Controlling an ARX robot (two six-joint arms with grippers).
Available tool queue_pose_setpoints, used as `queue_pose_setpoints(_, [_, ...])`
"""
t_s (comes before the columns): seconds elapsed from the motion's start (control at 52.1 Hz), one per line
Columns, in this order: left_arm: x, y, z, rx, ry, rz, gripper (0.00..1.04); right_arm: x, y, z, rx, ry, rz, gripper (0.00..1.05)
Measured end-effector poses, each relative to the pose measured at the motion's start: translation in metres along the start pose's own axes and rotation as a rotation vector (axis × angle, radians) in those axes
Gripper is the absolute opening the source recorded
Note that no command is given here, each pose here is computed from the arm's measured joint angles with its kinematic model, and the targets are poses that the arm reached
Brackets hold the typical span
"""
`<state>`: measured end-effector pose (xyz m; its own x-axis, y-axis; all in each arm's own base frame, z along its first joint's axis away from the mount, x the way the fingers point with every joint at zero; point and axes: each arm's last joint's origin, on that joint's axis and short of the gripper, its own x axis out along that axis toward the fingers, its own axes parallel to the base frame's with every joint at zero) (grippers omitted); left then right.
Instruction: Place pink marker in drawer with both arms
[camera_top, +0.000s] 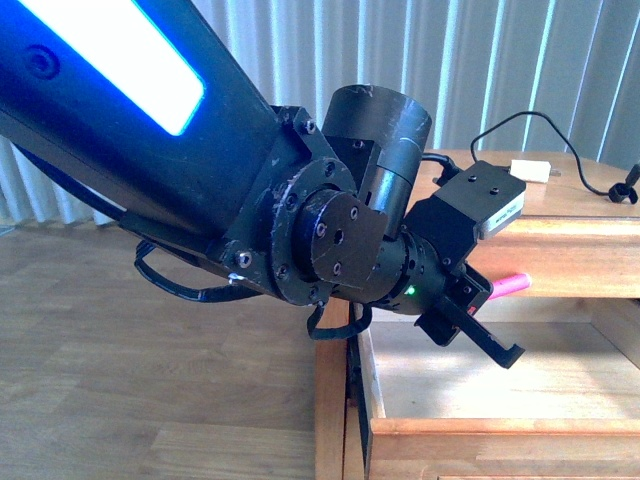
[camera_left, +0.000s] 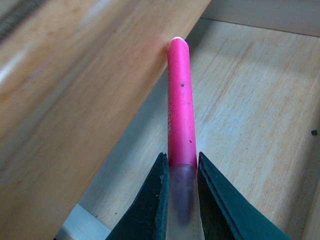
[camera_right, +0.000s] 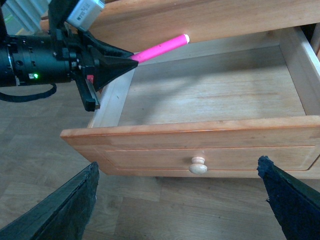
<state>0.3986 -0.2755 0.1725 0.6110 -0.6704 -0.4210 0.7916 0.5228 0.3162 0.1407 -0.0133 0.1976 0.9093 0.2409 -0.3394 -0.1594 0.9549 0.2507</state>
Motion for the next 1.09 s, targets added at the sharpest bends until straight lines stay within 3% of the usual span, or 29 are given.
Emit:
queue_pose_setpoints(0.173, [0.008, -0.007, -0.006, -0.008, 0.019, -0.016, 0.16, 0.000, 0.000, 0.000, 0.000, 0.000, 0.000, 0.96])
queue_pose_setpoints(0.46, [0.006, -0.012, -0.004, -0.004, 0.008, -0.008, 0.61, 0.000, 0.000, 0.000, 0.000, 0.000, 0.000, 0.96])
queue_pose_setpoints(0.71, [-0.031, -0.009, 0.015, -0.004, -0.036, 0.087, 1.00, 0.000, 0.000, 0.000, 0.000, 0.000, 0.000, 0.96])
queue_pose_setpoints(0.882, [-0.084, 0.000, 0.031, -0.048, -0.093, 0.235, 0.99, 0.000, 0.000, 0.000, 0.000, 0.000, 0.000, 0.96])
queue_pose_setpoints(1.093, [-0.150, 0.013, 0.030, -0.107, -0.129, 0.454, 0.99, 0.000, 0.000, 0.000, 0.000, 0.000, 0.000, 0.96])
